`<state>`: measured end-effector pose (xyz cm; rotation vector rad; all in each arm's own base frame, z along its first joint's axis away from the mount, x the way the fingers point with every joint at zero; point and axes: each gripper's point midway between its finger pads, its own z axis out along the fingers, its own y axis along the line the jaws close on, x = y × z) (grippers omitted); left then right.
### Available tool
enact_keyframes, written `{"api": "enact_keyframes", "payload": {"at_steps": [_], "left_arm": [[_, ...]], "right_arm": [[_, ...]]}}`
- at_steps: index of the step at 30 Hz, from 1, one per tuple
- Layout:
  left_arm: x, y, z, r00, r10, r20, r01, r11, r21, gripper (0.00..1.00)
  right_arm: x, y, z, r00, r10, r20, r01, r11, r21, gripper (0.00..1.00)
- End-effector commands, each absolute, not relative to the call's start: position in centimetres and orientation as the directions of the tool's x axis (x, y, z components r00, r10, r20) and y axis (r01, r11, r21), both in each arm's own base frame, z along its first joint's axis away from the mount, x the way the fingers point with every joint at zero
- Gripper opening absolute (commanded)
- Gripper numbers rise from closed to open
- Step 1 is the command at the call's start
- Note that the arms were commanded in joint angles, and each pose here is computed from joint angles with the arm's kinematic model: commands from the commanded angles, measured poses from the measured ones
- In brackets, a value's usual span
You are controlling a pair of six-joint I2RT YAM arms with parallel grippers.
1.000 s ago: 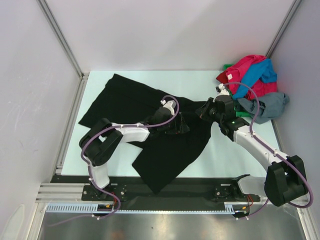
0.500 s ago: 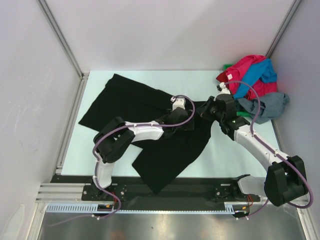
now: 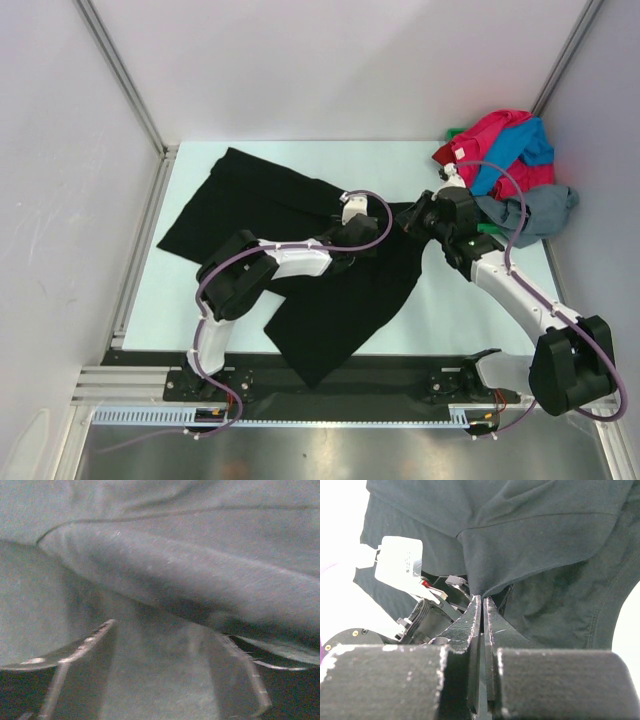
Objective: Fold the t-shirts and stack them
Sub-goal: Flatten the tshirt out
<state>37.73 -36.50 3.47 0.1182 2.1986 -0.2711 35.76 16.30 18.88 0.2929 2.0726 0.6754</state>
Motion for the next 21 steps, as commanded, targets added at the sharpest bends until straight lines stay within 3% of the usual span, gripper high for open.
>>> {"api": "enact_keyframes", "payload": {"at_steps": [1, 4, 9, 16, 21], "left_arm": [[38.7, -37.5, 5.9, -0.523, -0.055, -0.85, 0.222, 0.955, -0.198, 0.71], [39.1, -37.6, 5.8, -0.518, -0.062, -0.853, 0.216, 0.956, -0.2, 0.57], [39.2, -37.9, 7.3, -0.499, -0.086, -0.862, 0.238, 0.943, -0.232, 0.52], [35.1, -35.7, 8.2, -0.577, -0.191, -0.794, 0.345, 0.824, -0.449, 0.68], [32.2, -34.0, 9.1, -0.713, -0.338, -0.614, 0.39, 0.536, -0.749, 0.76]], "right_arm": [[36.0, 16.5, 21.2, -0.512, 0.46, -0.725, -0.102, 0.806, 0.584, 0.02], [36.0, 16.4, 21.3, -0.511, 0.463, -0.724, -0.102, 0.804, 0.586, 0.02], [36.1, 16.5, 21.4, -0.509, 0.465, -0.724, -0.106, 0.801, 0.589, 0.02], [36.8, 16.3, 21.6, -0.507, 0.469, -0.723, -0.103, 0.799, 0.592, 0.02], [37.2, 16.6, 22.5, -0.514, 0.483, -0.709, -0.121, 0.778, 0.617, 0.02]]}}
